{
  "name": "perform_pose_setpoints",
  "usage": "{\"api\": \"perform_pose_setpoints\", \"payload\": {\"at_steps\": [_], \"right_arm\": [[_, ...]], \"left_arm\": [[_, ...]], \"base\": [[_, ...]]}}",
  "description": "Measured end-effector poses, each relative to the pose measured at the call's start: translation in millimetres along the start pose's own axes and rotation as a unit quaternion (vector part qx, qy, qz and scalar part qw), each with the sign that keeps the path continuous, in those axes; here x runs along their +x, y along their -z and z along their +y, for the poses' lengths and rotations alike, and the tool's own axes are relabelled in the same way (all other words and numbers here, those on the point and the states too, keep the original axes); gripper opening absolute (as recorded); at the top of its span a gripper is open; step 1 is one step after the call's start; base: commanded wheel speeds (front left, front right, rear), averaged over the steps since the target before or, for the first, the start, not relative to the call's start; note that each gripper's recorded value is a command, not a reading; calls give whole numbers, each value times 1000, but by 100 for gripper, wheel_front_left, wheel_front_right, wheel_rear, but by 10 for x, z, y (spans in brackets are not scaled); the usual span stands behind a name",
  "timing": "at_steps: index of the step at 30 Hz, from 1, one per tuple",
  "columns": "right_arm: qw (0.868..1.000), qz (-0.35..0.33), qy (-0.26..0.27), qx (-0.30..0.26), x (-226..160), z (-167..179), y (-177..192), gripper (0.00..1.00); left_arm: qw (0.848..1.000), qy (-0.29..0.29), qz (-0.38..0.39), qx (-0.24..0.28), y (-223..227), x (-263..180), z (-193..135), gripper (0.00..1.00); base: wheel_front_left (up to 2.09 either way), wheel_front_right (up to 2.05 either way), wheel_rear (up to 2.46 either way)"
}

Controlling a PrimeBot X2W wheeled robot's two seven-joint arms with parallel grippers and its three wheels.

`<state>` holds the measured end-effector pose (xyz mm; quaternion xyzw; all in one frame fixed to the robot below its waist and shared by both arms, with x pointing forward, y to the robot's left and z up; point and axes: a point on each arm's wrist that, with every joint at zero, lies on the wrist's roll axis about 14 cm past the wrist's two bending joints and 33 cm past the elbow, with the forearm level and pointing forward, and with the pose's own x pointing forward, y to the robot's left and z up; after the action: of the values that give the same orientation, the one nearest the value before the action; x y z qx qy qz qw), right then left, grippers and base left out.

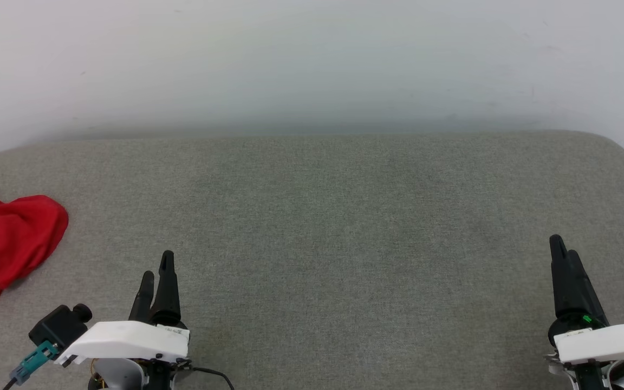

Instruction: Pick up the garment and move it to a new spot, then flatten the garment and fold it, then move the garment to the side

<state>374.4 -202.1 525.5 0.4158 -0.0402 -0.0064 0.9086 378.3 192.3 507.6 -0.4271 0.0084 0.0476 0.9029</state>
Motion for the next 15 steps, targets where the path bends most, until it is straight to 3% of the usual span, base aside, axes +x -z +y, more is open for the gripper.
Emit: {"api": "perform_pose_setpoints", "payload": {"at_steps": [15], "right_arm": [[993,-5,-13,-121,-55,52,-3,100]], "left_arm": [[991,4,-15,131,31,-36,-90,100]], "base": [[0,0,0]]}}
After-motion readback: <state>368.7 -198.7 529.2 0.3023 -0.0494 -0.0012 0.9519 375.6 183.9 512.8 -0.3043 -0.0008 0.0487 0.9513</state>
